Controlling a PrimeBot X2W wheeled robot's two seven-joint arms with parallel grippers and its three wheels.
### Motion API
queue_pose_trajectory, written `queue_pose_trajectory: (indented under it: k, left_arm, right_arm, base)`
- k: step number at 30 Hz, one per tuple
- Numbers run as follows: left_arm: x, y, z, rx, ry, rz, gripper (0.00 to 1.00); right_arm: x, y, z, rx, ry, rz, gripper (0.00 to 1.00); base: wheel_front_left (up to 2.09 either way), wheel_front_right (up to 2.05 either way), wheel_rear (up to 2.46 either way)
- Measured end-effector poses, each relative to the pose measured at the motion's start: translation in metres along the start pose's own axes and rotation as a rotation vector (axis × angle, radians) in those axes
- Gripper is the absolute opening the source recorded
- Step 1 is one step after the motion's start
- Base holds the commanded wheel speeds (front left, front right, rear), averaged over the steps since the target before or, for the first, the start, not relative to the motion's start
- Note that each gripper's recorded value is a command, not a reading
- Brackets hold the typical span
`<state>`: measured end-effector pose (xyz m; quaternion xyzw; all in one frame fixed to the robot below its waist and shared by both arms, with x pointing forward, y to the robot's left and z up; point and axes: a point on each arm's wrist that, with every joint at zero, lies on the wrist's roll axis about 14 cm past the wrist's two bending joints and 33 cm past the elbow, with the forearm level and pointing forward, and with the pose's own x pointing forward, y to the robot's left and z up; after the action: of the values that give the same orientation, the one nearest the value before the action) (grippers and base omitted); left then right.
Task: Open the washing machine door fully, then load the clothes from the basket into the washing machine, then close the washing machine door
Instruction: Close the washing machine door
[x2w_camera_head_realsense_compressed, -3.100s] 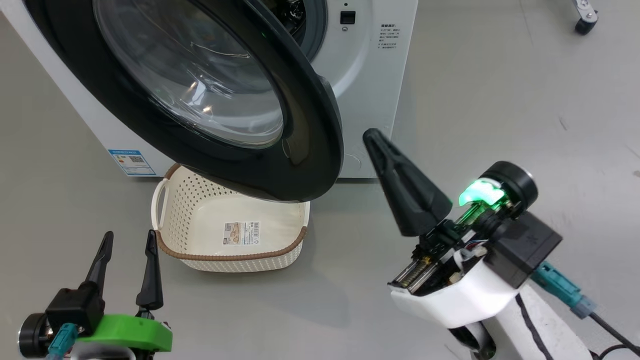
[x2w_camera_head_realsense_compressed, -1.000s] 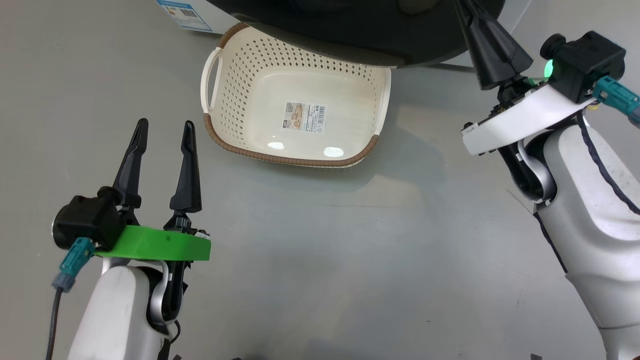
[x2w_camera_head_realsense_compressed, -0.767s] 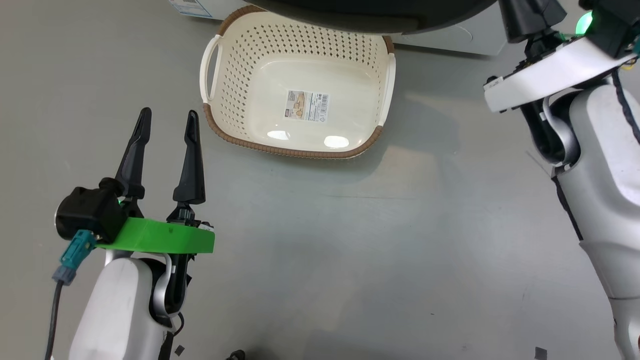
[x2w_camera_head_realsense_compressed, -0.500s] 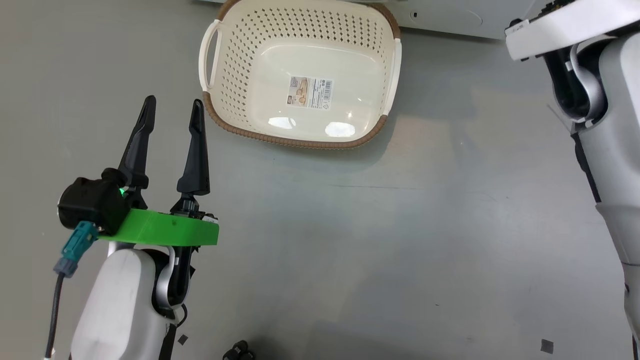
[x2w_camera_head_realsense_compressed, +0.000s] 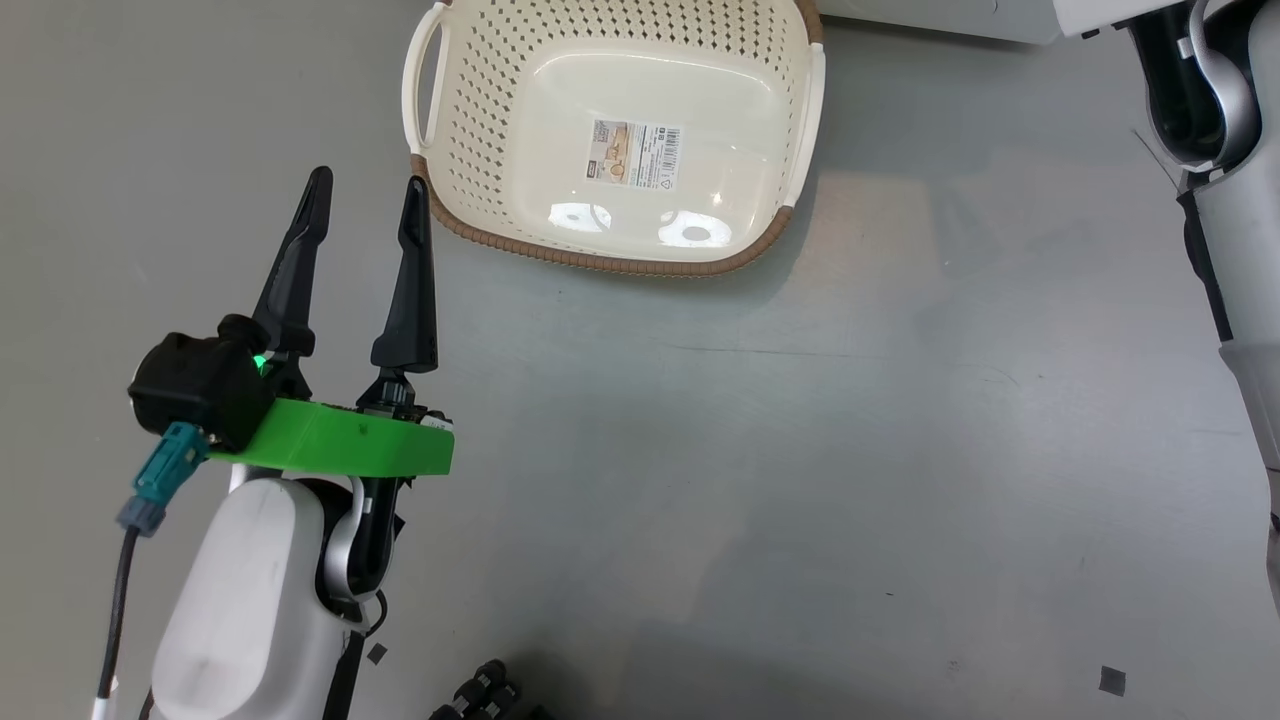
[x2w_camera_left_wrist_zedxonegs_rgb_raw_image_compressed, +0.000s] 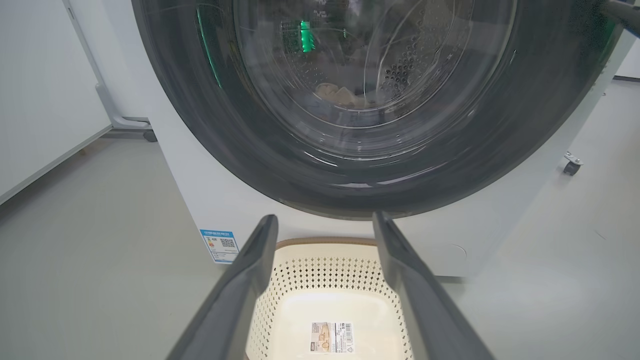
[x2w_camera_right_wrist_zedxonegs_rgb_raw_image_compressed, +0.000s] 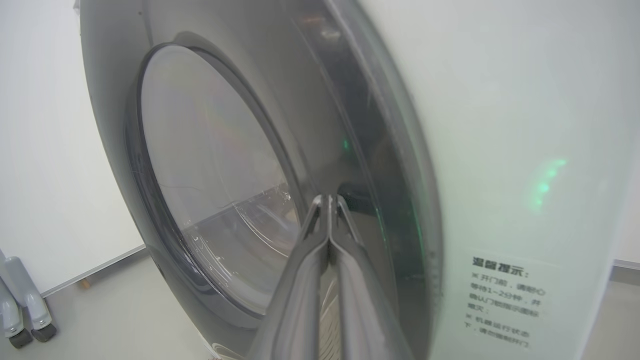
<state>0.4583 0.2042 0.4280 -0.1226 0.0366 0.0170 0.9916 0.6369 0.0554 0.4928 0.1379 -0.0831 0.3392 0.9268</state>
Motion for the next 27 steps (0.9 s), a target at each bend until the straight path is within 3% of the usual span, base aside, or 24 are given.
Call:
queue_pose_trajectory:
  k: [19, 27]
  left_arm:
    - [0.002, -0.001, 0.01, 0.004, -0.026, -0.002, 1.0]
    - [-0.001, -0.009, 0.025, 0.014, -0.062, -0.021, 1.0]
  right_arm:
    - [-0.01, 0.003, -0.002, -0.009, 0.051, -0.015, 0.0]
    - [-0.04, 0.013, -0.006, 0.015, 0.115, -0.041, 0.0]
  base:
    - [0.0, 0.0, 0.0]
    - [0.0, 0.0, 0.0]
